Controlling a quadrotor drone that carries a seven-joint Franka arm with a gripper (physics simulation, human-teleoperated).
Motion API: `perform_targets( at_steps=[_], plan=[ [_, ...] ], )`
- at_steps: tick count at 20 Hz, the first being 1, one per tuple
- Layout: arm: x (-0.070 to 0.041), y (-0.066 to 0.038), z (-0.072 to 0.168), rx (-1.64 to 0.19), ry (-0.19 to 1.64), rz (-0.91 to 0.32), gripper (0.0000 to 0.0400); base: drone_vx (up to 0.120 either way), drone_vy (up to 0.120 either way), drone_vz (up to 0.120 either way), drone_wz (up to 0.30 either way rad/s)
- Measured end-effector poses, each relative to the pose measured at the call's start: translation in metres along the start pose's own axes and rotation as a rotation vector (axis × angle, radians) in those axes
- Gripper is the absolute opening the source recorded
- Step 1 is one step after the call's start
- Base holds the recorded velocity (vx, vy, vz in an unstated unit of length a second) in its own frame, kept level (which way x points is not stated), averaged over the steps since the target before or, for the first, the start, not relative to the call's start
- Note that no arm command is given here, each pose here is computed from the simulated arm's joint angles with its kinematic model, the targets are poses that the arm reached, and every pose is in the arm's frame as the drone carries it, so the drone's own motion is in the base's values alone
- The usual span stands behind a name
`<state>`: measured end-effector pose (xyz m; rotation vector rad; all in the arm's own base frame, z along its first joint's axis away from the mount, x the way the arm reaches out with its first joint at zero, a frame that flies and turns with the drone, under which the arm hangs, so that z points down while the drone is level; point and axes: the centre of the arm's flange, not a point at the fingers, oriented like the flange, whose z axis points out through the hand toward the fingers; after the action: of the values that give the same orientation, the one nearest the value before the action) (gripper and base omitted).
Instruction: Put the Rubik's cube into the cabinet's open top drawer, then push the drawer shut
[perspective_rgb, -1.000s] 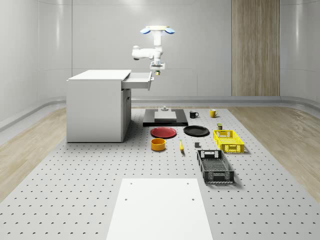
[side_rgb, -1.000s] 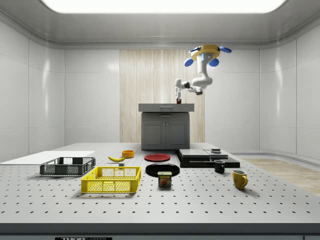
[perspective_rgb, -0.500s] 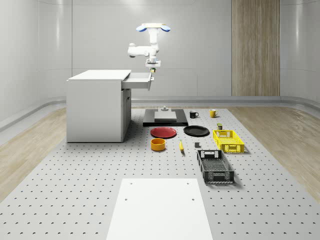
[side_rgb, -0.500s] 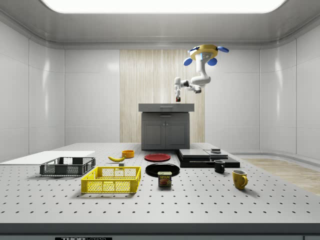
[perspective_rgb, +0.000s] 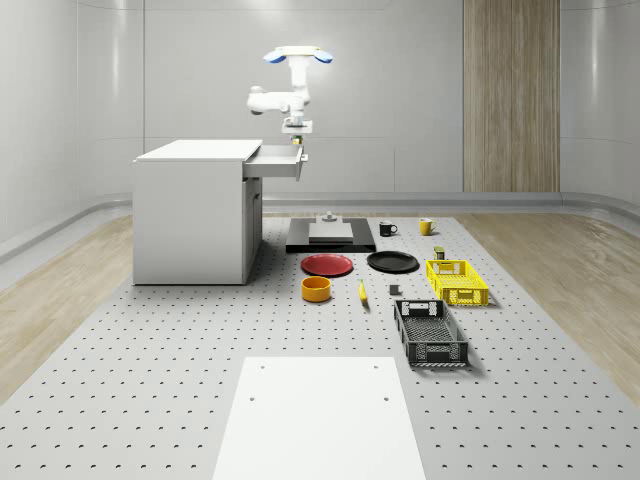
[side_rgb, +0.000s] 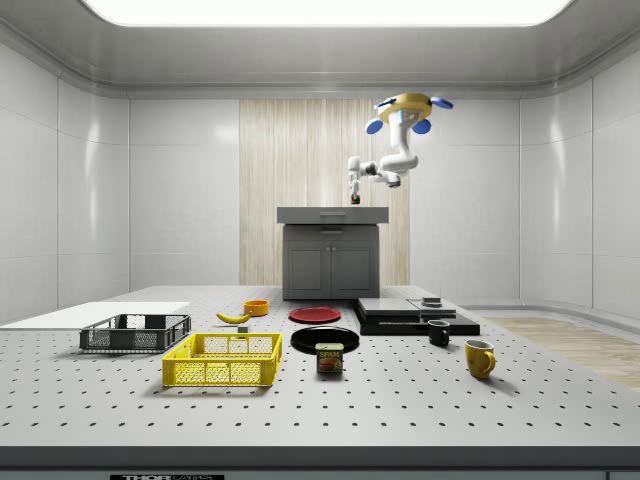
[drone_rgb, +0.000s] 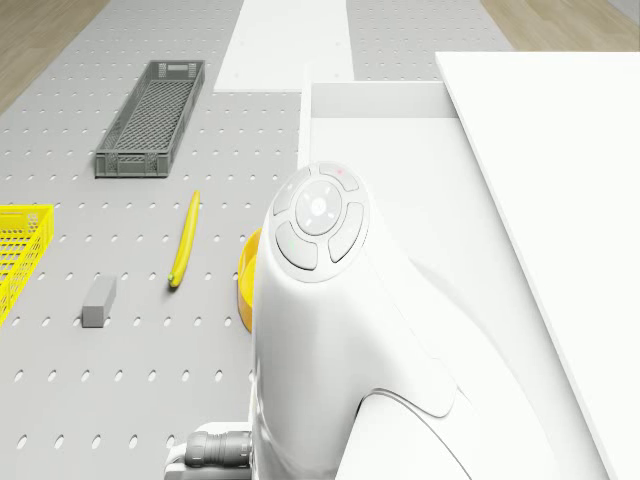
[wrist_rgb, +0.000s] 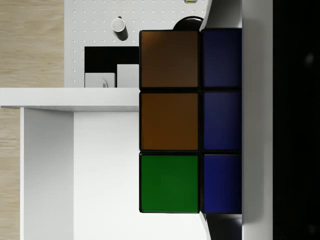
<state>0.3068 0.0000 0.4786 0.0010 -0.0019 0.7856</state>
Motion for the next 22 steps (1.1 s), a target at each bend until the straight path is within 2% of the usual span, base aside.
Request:
perform_targets(
  at_steps=[5,18,22],
  plan=[
    [0.0000,0.0000,0.0000,0.000,0.000,0.000,0.0325,0.112,-0.120,0.000,0.000],
    [0.0000,0.0000,0.0000,0.000,0.000,0.000,0.0325,0.000,-0.120,0.000,0.000],
    [0.0000,0.0000,0.0079,0.000,0.000,0.000,0.0325,0.000,-0.010,0.000,0.000]
  ],
)
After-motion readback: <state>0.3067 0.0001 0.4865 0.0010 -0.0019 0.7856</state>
